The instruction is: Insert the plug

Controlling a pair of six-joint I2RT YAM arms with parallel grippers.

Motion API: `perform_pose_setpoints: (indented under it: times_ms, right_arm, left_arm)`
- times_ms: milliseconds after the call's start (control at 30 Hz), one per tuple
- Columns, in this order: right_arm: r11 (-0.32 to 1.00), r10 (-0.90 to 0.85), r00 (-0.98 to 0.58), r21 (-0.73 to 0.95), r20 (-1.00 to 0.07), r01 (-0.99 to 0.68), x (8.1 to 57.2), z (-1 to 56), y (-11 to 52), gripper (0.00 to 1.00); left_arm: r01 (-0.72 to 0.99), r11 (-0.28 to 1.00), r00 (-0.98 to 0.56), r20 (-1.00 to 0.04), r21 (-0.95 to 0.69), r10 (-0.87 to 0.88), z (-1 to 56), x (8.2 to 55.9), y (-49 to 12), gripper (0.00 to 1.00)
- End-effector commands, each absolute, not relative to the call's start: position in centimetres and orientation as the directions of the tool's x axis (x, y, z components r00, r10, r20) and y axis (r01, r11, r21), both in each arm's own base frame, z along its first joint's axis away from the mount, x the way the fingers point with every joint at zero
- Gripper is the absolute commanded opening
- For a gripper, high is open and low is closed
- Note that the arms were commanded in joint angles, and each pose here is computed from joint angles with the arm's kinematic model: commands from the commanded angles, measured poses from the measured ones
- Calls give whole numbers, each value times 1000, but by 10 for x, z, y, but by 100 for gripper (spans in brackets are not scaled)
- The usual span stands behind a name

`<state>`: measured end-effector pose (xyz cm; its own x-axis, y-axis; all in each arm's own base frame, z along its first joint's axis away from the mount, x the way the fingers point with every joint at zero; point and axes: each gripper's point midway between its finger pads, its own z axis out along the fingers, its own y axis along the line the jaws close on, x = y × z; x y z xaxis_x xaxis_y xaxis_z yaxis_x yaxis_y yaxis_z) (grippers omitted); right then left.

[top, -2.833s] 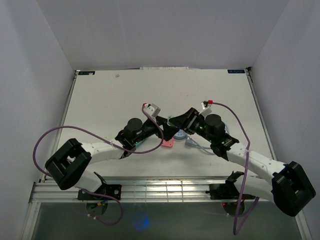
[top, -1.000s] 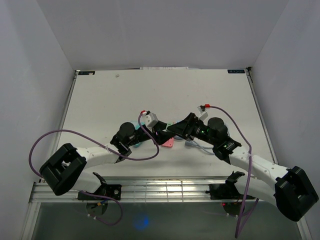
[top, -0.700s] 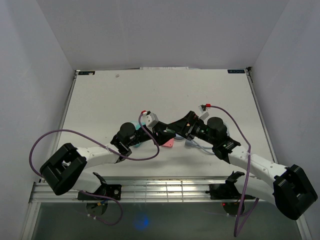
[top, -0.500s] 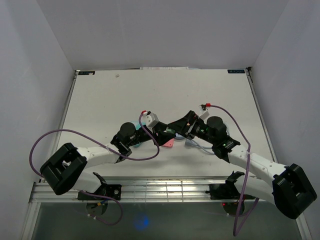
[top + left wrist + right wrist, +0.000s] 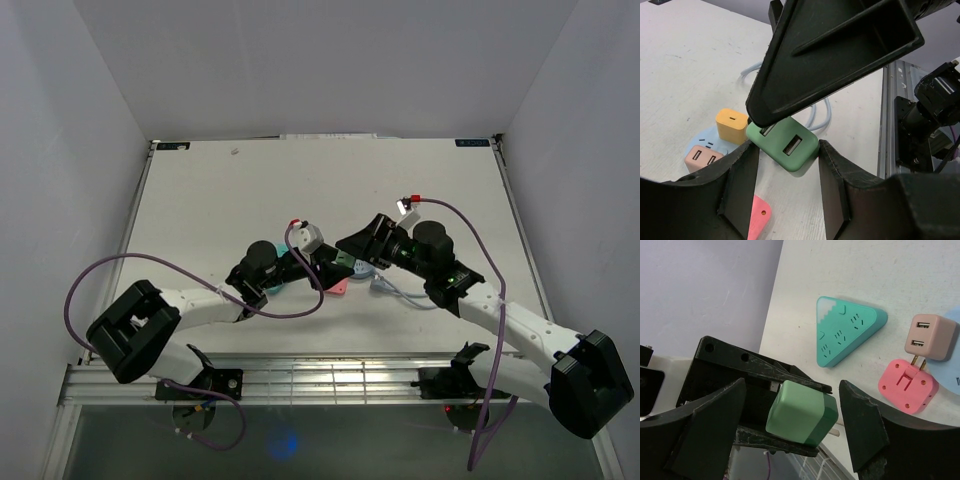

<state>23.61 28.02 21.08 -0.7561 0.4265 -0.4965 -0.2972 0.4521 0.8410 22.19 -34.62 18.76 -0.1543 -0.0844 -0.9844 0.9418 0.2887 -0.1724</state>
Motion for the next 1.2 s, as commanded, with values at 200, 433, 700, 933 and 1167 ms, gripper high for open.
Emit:
perform_pose_setpoints:
  times_ms: [200, 433, 700, 933, 1167]
  right_arm:
    - [453, 416, -748, 831, -516, -322, 236, 219, 279, 88]
    - [405, 427, -767, 860, -479, -311, 230, 216, 282, 76]
    - [389, 418, -788, 873, -451, -294, 227, 209, 285, 73]
    - [365, 420, -796, 884, -436, -292, 225, 210, 287, 50]
    - [363, 457, -776, 888, -435, -284, 227, 211, 281, 36]
  left_arm:
    - [944, 305, -95, -990, -122, -102, 204, 228, -348, 0]
    - [938, 330, -79, -992, -107, -98, 203, 231, -345, 0]
    - [926, 368, -54, -993, -89, -104, 206, 235, -339, 0]
    - [917, 389, -51, -994, -86, -100, 205, 239, -338, 0]
    - [916, 386, -76, -992, -109, -99, 203, 238, -339, 22]
